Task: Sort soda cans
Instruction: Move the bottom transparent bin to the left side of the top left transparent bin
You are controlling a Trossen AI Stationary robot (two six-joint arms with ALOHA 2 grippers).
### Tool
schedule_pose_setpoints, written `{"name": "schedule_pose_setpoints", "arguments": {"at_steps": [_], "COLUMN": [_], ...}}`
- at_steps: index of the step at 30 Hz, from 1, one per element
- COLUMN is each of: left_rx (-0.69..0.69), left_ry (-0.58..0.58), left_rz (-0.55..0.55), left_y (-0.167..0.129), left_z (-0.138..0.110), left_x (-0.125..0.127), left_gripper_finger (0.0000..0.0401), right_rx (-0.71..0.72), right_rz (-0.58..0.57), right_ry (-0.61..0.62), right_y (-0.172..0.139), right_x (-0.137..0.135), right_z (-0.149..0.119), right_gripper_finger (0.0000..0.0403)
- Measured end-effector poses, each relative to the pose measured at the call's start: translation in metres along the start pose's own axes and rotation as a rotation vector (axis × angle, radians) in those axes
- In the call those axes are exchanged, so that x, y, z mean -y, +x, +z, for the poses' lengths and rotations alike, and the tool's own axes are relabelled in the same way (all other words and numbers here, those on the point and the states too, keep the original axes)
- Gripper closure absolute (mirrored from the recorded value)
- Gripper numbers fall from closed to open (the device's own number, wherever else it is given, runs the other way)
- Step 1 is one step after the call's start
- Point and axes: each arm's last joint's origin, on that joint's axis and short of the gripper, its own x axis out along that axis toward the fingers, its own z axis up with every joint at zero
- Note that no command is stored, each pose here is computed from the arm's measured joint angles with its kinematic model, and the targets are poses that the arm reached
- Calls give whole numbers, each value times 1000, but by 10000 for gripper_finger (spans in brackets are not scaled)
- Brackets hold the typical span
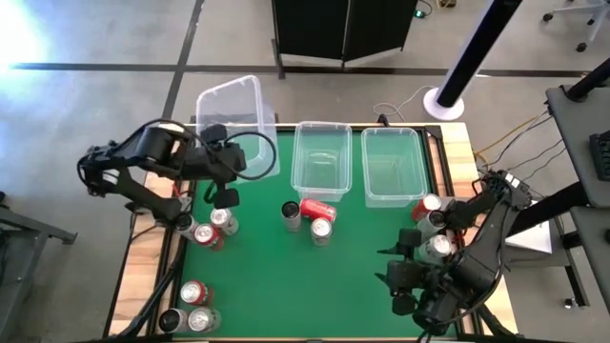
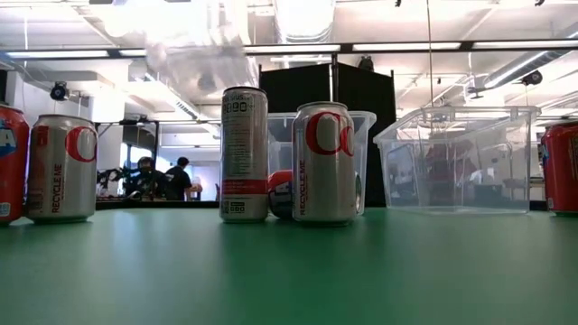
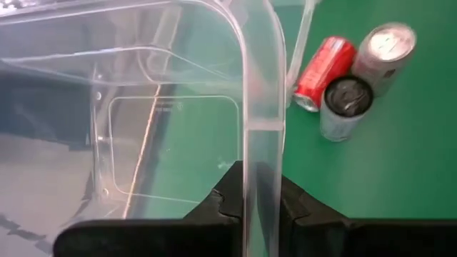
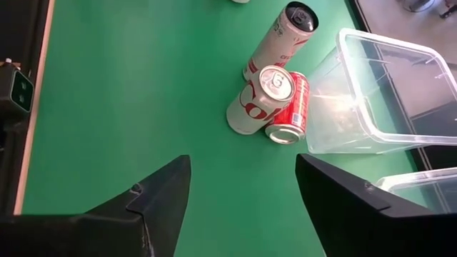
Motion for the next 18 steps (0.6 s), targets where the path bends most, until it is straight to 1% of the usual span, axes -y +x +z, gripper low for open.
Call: {"name": "schedule_pose_setpoints", "arguments": {"at_steps": [2,6,12,18], "left_rx": [-9,-38,-110,-147], "left_ry": [-14,4,8,11], "left_rz": [-2,-23,-65,-116], "left_y": [15,53,108,145], "left_z": [-10,-26,-53,-73], "left_x": [1,7,6,6], "left_gripper_finger": [395,395,395,395], "right_rx": [-2,-7,-14,-31], "right_rz": [-4,-16,-30,-56], "right_ry": [5,25,42,51], "right_y": [1,5,10,19], "right_x": [1,4,8,12], "right_z": [1,4,7,8], "right_gripper_finger": [150,149,156,149]}}
